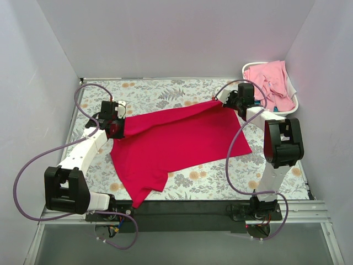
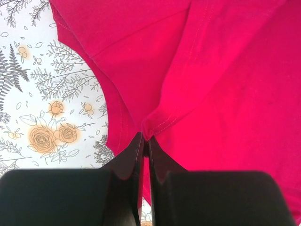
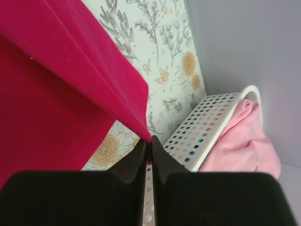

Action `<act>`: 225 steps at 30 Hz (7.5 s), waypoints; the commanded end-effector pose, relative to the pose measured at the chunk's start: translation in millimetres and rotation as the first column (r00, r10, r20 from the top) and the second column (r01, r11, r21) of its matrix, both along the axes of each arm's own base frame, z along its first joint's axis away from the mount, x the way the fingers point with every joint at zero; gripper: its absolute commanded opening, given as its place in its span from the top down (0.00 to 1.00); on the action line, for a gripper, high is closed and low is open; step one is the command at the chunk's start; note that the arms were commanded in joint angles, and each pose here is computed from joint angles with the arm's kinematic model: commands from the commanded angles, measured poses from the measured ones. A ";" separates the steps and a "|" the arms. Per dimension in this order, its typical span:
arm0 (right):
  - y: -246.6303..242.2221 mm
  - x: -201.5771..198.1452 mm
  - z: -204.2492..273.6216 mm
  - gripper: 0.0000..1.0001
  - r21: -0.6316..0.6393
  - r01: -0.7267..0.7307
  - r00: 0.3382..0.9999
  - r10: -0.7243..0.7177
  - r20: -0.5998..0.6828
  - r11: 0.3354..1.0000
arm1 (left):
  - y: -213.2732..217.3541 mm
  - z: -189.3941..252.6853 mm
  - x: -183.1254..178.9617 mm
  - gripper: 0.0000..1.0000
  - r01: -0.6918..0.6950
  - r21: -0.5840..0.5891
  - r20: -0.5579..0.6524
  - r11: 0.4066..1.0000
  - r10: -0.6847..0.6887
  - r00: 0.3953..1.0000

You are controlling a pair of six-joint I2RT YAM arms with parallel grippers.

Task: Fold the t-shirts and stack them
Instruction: Fold the tshirt

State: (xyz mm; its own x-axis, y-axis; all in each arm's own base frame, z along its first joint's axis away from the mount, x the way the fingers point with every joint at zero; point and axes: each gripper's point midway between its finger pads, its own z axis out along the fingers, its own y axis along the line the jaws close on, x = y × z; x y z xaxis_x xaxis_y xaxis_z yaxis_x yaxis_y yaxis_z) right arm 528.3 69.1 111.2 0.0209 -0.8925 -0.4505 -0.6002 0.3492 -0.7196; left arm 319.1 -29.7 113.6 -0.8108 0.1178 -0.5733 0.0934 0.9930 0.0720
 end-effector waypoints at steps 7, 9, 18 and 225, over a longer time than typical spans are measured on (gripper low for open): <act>-16.3 -10.3 12.9 0.10 -0.052 0.021 0.999 -0.023 -0.036 0.998 | -7.8 28.9 -8.7 0.64 0.103 -0.018 0.062 0.994 -0.102 0.993; -8.7 -8.8 36.9 0.10 -0.005 0.006 1.000 -0.006 -0.029 1.000 | -7.5 39.7 -9.0 0.53 0.110 -0.023 0.093 0.994 -0.107 0.990; 44.9 12.7 36.0 0.46 0.184 0.065 0.962 -0.013 -0.273 0.981 | -2.1 12.7 39.1 0.56 0.007 -0.087 0.035 0.996 -0.004 0.999; 485.3 -123.2 -13.7 0.46 0.848 0.046 0.644 0.633 -0.429 0.528 | 5.9 -38.2 -8.2 0.55 0.237 -0.373 -0.123 0.897 -0.301 0.946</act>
